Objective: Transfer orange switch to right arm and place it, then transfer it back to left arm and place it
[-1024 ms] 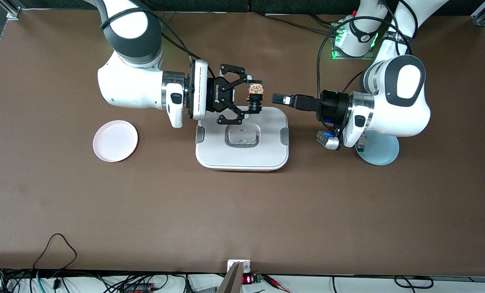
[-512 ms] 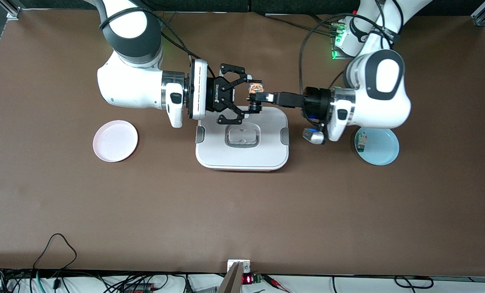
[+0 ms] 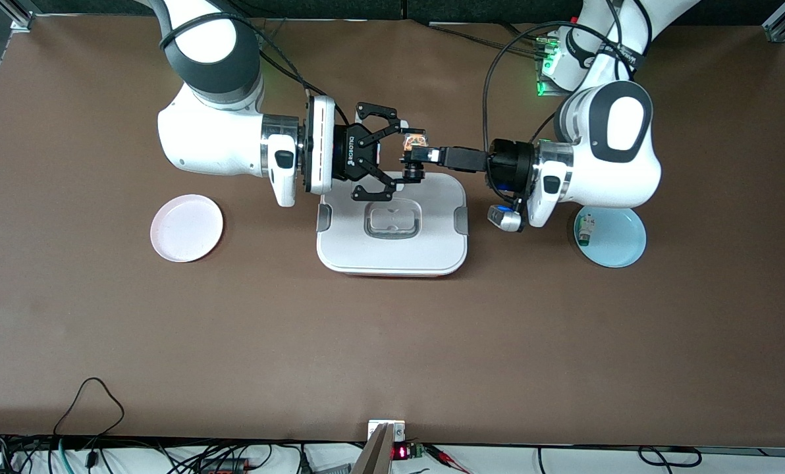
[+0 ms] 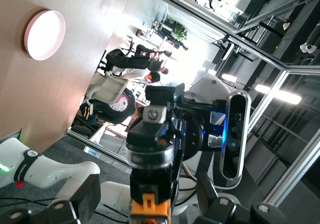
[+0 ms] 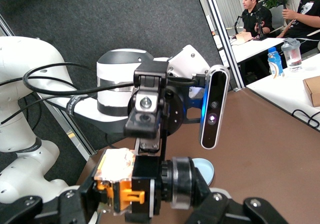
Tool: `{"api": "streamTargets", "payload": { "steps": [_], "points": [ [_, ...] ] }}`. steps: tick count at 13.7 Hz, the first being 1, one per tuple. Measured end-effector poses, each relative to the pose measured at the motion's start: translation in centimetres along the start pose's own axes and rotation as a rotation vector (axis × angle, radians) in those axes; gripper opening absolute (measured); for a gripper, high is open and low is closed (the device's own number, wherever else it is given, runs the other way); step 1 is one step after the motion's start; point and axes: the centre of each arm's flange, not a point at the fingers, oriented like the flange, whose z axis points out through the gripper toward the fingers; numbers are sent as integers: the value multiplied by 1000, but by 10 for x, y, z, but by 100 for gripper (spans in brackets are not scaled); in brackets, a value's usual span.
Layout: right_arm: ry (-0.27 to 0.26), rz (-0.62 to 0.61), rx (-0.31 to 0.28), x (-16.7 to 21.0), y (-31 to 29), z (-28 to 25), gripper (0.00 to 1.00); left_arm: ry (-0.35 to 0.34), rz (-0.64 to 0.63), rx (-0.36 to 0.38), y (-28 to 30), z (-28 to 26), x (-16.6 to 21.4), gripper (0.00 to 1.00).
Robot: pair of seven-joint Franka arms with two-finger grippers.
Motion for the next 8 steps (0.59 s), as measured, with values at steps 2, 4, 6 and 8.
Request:
{"api": "streamTargets", "payload": {
  "steps": [2, 4, 6, 8],
  "points": [
    [0, 0, 0, 0, 0, 0, 73, -9, 2, -1, 1, -2, -3, 77],
    [0, 0, 1, 0, 0, 1, 73, -10, 2, 2, 1, -1, -8, 59],
    [2, 2, 1, 0, 0, 1, 73, -10, 3, 3, 0, -1, -10, 33],
    [4, 5, 2, -1, 0, 1, 73, -10, 4, 3, 0, -1, -10, 33]
  ]
}}
